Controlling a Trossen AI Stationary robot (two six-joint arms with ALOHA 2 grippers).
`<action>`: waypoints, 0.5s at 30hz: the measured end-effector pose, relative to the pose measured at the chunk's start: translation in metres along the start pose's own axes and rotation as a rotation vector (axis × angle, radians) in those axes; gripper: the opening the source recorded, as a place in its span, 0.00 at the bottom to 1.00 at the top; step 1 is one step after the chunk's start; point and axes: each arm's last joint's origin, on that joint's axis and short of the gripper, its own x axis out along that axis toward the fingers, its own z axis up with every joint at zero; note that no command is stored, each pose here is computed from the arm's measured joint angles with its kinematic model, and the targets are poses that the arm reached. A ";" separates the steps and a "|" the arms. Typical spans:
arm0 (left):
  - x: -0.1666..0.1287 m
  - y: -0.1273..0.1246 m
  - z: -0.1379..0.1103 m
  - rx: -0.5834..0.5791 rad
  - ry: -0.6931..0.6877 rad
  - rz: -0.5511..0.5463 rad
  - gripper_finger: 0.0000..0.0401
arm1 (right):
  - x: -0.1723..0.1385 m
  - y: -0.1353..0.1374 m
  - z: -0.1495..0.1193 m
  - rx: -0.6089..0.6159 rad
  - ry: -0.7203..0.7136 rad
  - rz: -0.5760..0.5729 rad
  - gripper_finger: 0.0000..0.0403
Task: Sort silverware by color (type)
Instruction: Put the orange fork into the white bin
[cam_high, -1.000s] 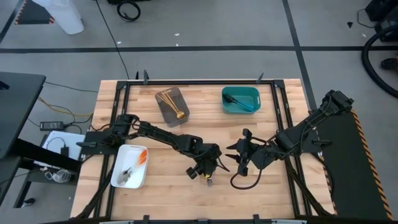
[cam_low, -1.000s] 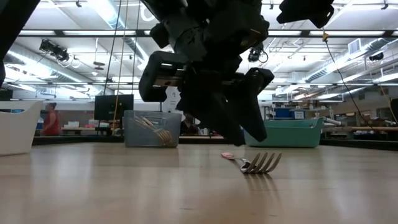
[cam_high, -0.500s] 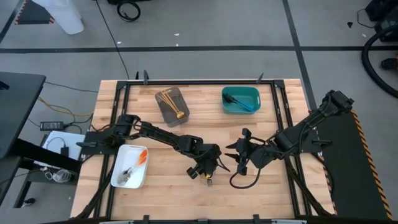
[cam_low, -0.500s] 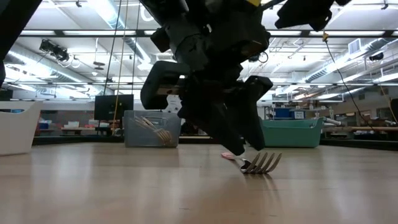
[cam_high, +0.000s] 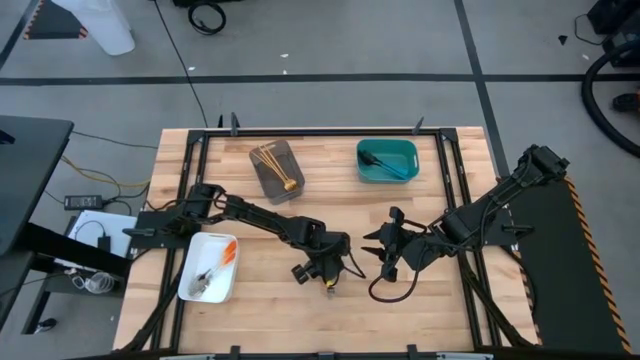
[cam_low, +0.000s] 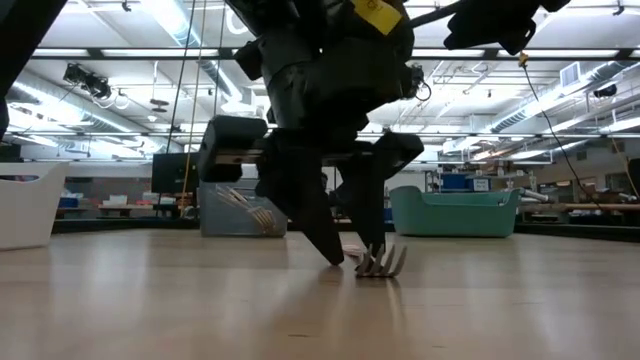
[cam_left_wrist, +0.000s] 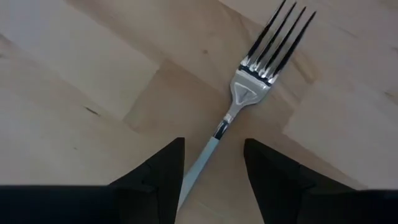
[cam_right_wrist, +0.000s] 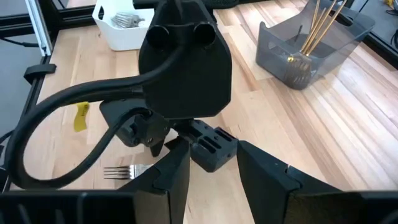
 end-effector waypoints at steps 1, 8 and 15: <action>0.000 0.000 0.000 0.005 0.001 0.001 0.44 | 0.000 0.000 0.000 0.000 0.000 0.000 0.36; -0.011 0.004 0.009 0.029 0.027 -0.018 0.44 | -0.001 0.001 -0.003 0.022 0.060 0.063 0.36; -0.011 0.005 0.011 0.113 0.005 -0.014 0.44 | -0.006 0.005 -0.008 0.080 0.136 0.151 0.36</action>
